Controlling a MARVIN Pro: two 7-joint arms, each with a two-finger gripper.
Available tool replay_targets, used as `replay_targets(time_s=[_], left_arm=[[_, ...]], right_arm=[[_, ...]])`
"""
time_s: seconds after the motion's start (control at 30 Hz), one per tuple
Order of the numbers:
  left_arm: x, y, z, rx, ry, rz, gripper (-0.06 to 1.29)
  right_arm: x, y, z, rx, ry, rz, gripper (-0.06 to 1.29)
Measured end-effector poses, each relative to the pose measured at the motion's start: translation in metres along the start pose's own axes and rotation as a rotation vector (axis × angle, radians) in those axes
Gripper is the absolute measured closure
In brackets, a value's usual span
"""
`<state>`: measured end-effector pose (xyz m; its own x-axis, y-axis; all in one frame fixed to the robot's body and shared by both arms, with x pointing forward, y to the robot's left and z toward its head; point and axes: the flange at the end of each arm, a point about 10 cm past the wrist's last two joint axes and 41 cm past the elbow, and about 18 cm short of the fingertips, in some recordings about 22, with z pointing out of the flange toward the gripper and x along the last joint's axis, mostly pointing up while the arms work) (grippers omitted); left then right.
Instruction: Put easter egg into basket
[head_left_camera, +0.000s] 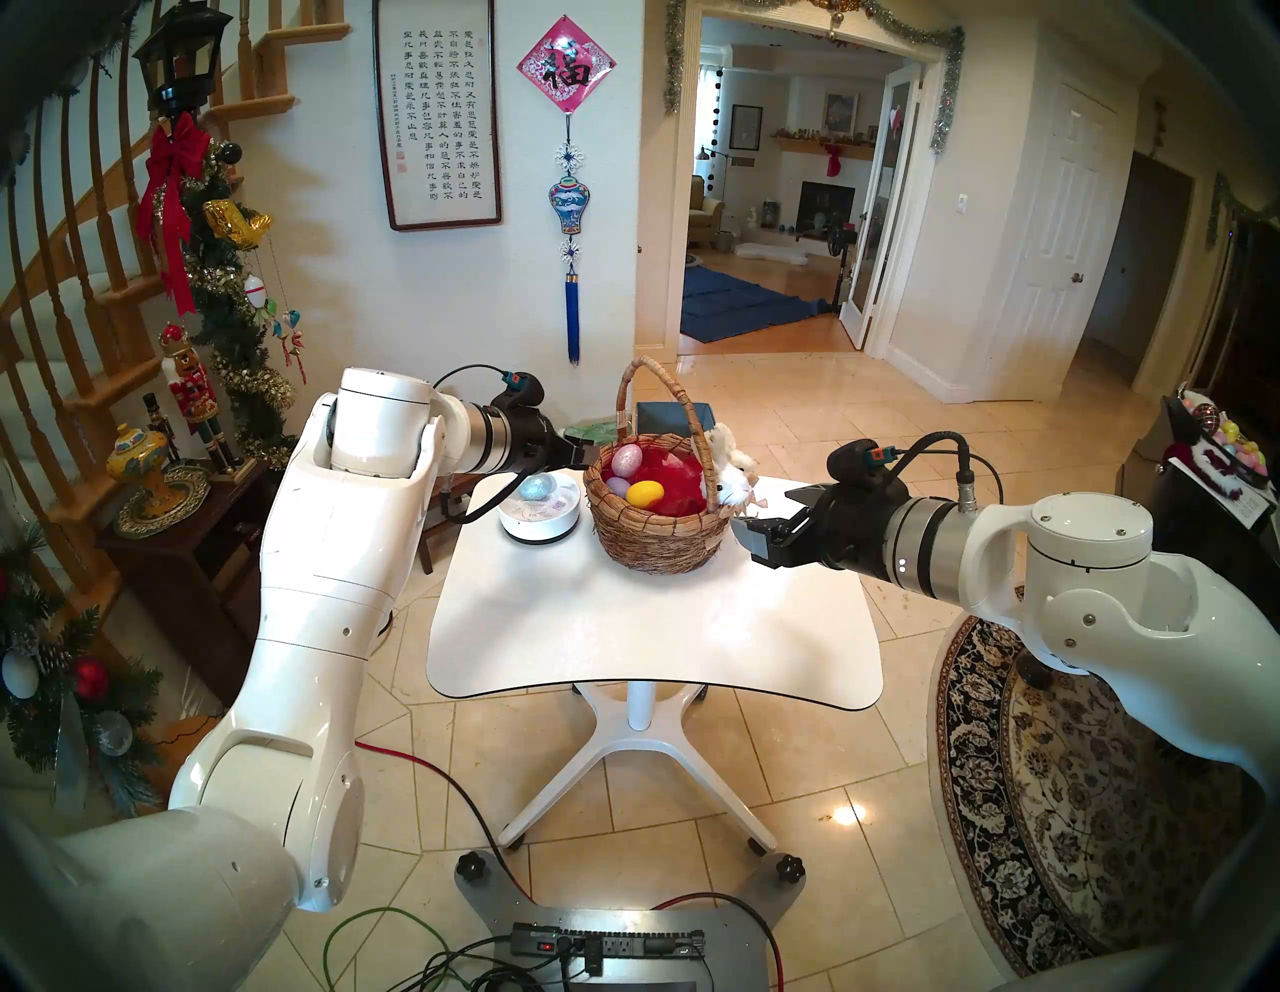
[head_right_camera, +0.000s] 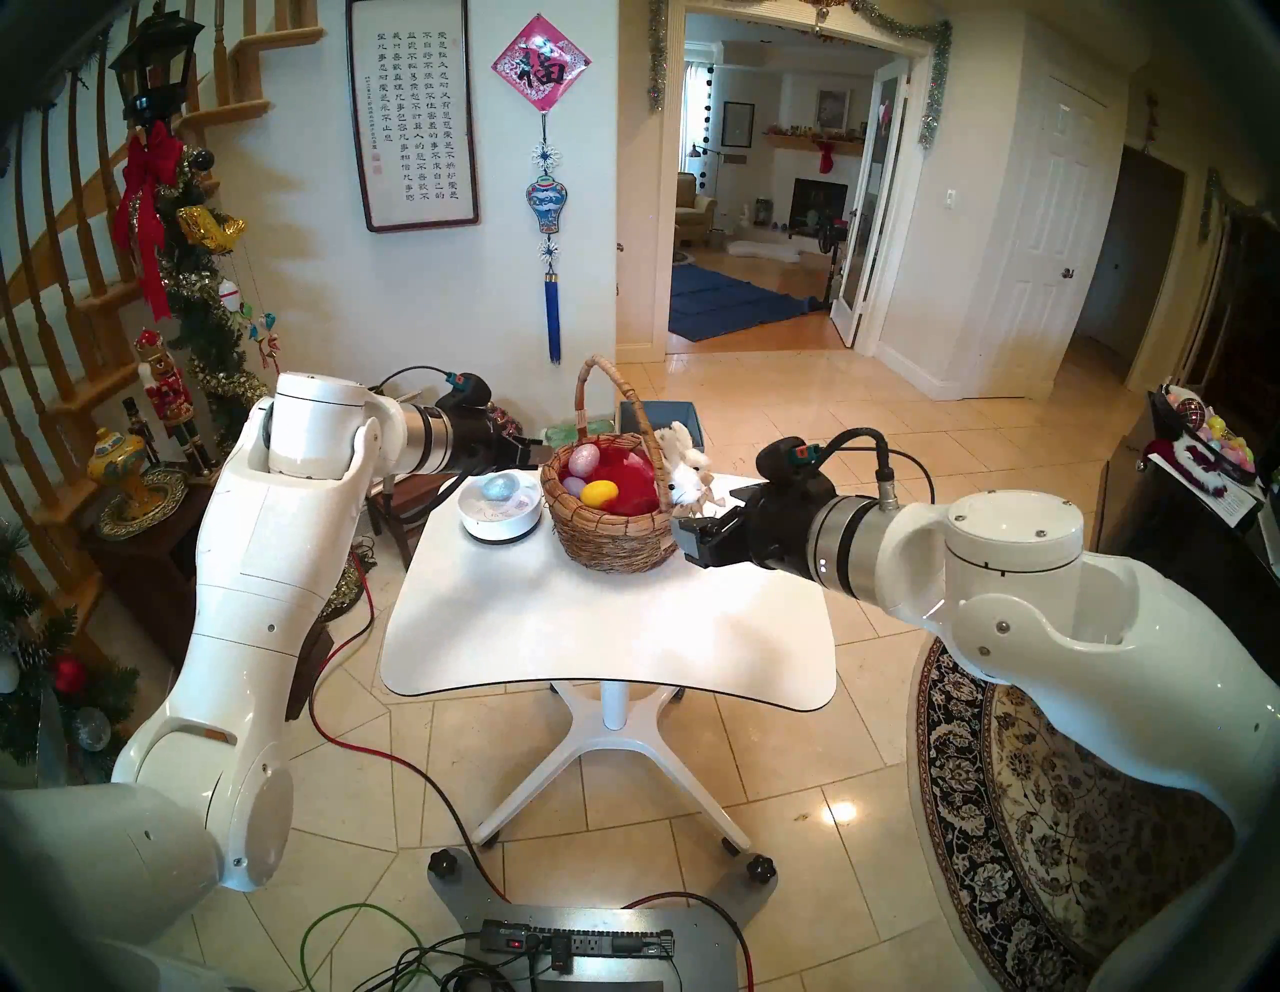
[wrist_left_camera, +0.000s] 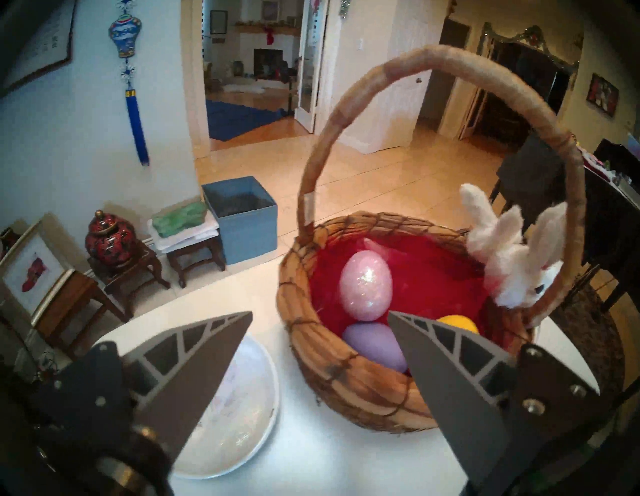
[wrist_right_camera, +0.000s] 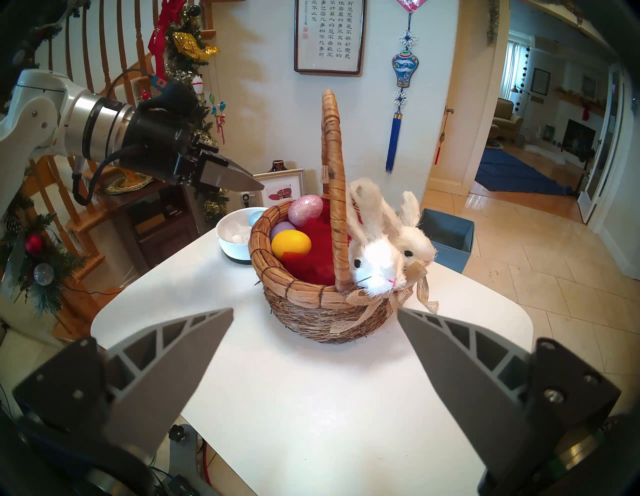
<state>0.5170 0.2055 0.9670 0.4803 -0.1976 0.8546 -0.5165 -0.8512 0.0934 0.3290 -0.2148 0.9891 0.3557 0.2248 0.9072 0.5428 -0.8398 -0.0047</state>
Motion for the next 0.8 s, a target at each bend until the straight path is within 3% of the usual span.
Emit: replay_targets(time_s=[0.63,0.8], left_arm=[[-0.04,-0.032,0.016,0.051,-0.073,0.043,0.12],[-0.046,-0.038,0.018,0.045,-0.071,0.048,0.02]], right_arm=[[0.0,0.0,0.0,0.0,0.0,0.0,-0.01],[0.0,0.0,0.0,0.0,0.0,0.0,-0.01]])
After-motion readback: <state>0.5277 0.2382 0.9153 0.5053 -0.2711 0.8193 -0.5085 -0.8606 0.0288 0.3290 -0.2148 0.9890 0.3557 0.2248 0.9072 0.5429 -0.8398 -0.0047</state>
